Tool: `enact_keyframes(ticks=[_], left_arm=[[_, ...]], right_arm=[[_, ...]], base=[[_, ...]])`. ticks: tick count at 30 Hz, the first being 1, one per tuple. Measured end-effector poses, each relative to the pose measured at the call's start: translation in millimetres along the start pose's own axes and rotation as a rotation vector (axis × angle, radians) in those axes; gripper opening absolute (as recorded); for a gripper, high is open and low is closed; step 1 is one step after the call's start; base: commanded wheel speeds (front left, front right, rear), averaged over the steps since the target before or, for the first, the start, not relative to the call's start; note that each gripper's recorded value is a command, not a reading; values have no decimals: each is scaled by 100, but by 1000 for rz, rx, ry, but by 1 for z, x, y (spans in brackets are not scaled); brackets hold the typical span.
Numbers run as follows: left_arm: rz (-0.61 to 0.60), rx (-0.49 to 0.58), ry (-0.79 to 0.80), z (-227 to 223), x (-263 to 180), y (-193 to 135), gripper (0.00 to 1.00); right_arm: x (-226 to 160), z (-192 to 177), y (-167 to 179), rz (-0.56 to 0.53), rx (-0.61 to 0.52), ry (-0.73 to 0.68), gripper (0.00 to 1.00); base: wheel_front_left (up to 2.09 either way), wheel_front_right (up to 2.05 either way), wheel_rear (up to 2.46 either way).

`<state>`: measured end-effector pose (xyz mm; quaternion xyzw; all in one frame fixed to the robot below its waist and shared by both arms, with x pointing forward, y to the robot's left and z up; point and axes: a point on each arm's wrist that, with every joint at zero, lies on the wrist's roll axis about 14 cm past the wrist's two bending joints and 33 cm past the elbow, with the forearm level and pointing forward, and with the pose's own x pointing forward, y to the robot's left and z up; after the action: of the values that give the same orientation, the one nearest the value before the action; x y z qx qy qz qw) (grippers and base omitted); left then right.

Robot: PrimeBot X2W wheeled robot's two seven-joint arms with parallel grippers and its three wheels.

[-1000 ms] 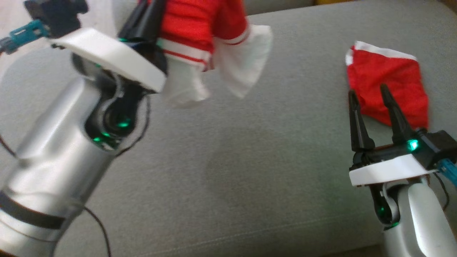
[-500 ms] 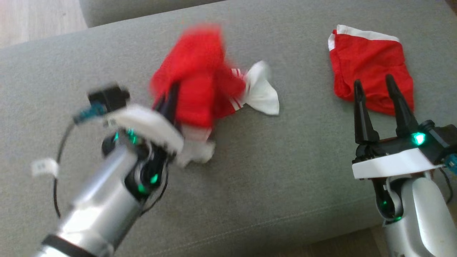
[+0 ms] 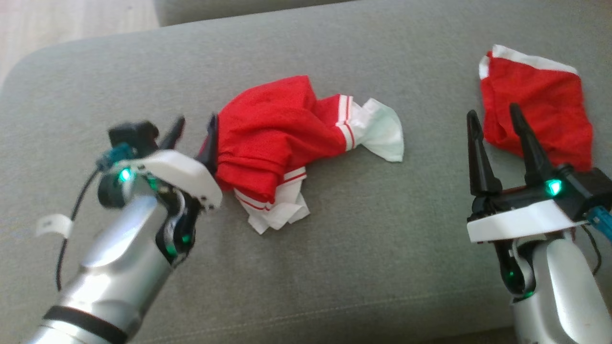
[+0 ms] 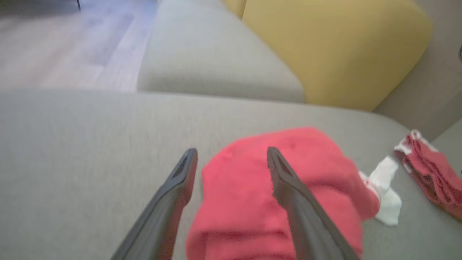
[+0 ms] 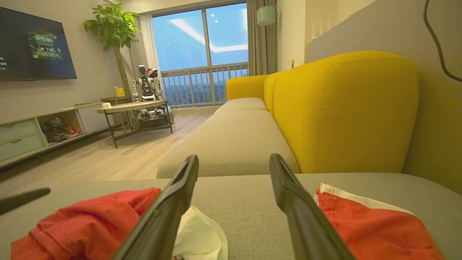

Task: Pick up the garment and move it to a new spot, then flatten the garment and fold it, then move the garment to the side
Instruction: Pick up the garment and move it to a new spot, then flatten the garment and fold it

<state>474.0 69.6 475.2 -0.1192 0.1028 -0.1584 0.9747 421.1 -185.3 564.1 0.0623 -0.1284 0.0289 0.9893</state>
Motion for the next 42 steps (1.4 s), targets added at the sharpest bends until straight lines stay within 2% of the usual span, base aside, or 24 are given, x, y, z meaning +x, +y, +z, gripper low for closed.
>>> enact_keyframes(ticks=[4, 7, 16, 21, 29, 35, 39, 42], left_arm=[[17, 82, -205, 63, -14, 6, 100], [54, 140, -270, 79, -33, 17, 100], [237, 269, -275, 42, -135, 57, 100], [322, 232, -298, 36, -165, 67, 100], [330, 207, -317, 34, -170, 65, 100], [344, 205, -284, 25, -167, 75, 100], [375, 171, -257, 15, -168, 85, 100], [408, 156, -252, 13, -170, 95, 100]], right_arm=[[1, -6, 12, 32, 3, 16, 100], [1, -9, 17, 44, 7, 25, 100], [-12, -30, 30, 68, 29, 100, 100], [-17, -34, 38, 89, 36, 114, 100], [-20, -53, 41, 96, 36, 170, 100], [-17, -101, 41, 72, 87, 313, 100], [1, -124, 37, 16, 168, 368, 100], [11, -142, 40, 4, 183, 418, 100]], base=[[0, 0, 0], [0, 0, 0], [0, 0, 0], [0, 0, 0], [0, 0, 0], [0, 0, 0], [0, 0, 0], [0, 0, 0]])
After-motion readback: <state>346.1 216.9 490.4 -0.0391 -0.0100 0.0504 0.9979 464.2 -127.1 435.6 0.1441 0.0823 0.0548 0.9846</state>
